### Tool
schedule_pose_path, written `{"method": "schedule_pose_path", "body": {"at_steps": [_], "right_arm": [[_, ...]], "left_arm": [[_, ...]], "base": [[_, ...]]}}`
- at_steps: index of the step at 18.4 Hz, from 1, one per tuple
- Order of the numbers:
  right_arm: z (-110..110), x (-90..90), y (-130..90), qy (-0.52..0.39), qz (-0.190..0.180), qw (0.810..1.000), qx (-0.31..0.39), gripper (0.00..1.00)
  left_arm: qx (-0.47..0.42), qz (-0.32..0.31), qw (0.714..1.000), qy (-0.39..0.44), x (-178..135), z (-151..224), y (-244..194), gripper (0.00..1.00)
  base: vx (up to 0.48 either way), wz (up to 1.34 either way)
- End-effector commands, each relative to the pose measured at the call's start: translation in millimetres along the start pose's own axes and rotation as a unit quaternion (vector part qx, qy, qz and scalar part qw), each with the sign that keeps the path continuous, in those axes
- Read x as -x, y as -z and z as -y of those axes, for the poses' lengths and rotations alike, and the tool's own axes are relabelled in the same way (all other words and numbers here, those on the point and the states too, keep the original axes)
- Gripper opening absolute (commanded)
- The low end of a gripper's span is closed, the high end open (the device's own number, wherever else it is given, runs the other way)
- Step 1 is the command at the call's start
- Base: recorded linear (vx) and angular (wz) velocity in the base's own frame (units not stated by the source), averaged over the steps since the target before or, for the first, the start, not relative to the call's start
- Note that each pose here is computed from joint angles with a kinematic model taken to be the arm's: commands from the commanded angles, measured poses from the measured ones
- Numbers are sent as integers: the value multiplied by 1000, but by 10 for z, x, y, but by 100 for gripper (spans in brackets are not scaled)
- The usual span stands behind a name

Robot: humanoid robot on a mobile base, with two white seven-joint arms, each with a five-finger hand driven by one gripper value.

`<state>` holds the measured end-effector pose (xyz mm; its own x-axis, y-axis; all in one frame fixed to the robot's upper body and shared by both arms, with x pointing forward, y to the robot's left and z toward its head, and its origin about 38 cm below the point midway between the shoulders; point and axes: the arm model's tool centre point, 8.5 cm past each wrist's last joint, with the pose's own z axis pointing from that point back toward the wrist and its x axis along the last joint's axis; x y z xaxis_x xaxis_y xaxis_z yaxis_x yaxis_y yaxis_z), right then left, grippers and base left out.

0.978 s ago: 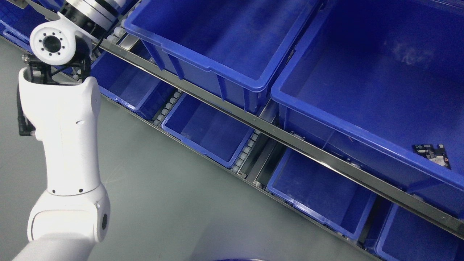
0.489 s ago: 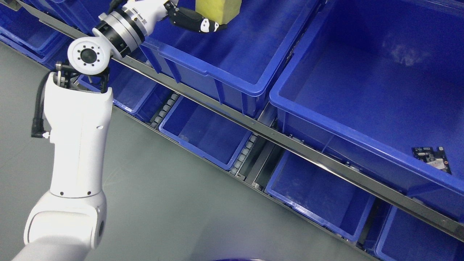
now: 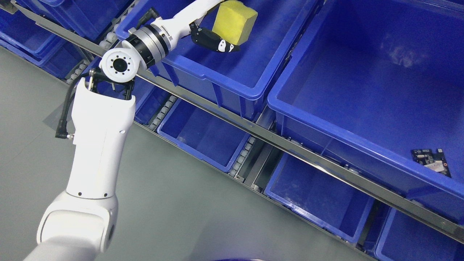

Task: Move yellow foam block to right shelf middle
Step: 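Open the left hand to drop the cube into the bin and withdraw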

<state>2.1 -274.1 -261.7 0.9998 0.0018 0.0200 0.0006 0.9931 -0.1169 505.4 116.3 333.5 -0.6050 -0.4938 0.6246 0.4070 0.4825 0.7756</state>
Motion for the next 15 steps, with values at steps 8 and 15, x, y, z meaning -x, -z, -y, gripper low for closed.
{"method": "schedule_pose_path", "body": {"at_steps": [8,15], "right_arm": [[113,89,3,4,-3,1000,9,100],[113,98,2,4,-4,1000,9,100]], "left_arm": [[-321,71,930,-163,-17,-721,-154,100],[-398,90,855,-321,-46,-882,-552,99]], "base": [[0,0],[0,0]]}}
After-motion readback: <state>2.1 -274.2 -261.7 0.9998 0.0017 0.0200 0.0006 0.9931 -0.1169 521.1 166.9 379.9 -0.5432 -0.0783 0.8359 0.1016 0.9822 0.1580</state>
